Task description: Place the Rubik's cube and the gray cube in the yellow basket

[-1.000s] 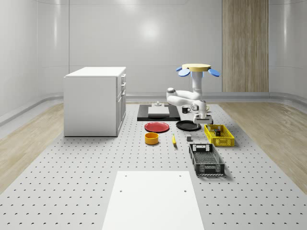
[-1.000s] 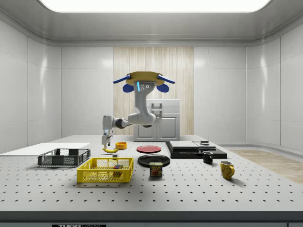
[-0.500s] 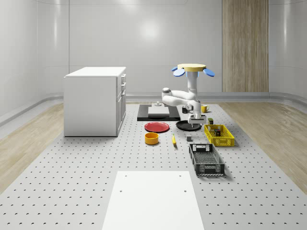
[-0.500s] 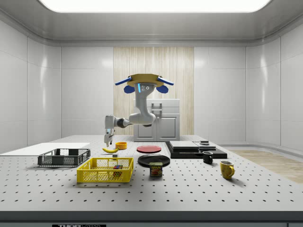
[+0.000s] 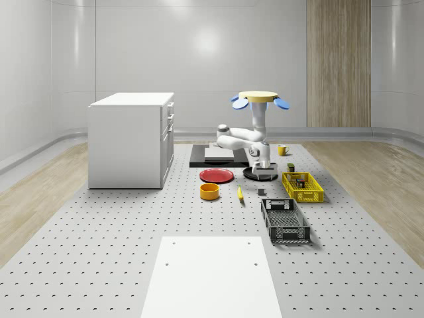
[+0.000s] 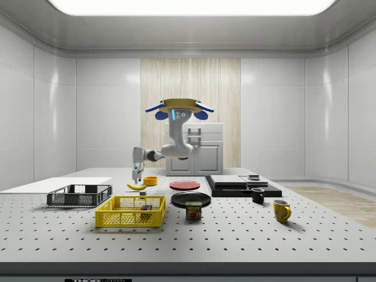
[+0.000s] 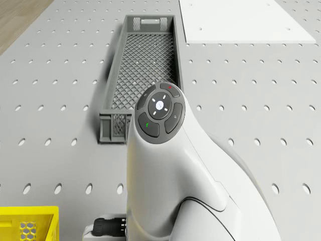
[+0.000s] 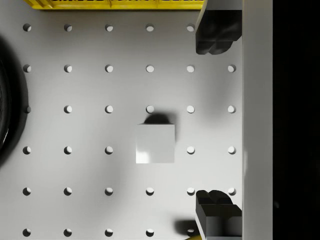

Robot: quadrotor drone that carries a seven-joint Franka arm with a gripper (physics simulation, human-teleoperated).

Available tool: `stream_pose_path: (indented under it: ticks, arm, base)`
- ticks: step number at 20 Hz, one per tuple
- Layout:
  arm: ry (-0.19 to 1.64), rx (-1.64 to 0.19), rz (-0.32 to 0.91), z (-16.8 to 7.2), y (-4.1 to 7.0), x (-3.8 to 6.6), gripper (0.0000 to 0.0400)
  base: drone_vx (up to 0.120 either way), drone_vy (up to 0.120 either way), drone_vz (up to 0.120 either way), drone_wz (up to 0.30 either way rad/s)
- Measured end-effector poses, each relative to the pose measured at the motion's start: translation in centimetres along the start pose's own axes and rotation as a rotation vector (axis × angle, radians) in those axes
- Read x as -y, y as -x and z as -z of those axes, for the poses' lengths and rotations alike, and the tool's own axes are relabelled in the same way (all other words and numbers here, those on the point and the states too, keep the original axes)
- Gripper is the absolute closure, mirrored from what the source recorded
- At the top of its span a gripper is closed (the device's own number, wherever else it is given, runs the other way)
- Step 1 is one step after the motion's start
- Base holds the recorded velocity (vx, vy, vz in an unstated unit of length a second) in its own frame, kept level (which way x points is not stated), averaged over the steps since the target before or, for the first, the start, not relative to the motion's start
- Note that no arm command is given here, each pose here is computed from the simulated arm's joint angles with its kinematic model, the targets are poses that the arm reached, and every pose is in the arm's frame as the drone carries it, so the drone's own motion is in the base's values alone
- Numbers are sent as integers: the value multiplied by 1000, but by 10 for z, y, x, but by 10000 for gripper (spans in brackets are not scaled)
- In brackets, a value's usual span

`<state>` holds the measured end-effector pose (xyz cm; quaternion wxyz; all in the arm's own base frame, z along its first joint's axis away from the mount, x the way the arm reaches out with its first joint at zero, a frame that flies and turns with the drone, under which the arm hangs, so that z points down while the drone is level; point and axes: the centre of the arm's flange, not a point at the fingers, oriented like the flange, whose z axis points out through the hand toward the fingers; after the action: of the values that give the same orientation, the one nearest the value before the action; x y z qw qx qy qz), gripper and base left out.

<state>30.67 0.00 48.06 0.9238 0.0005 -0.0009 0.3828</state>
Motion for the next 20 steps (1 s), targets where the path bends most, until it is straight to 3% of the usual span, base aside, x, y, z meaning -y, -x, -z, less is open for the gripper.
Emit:
stream_pose_path:
  ticks: [2, 6, 14, 20]
  arm:
    - [0, 0, 0, 0, 0, 0, 0]
    - [0, 0, 0, 0, 0, 0, 0]
    - [0, 0, 0, 0, 0, 0, 0]
    - [0, 0, 0, -11, 0, 0, 0]
  base:
    - [0, -120, -120, 0]
    - [0, -110, -10, 0]
    - [-100, 0, 0, 0]
    - [0, 0, 0, 0]
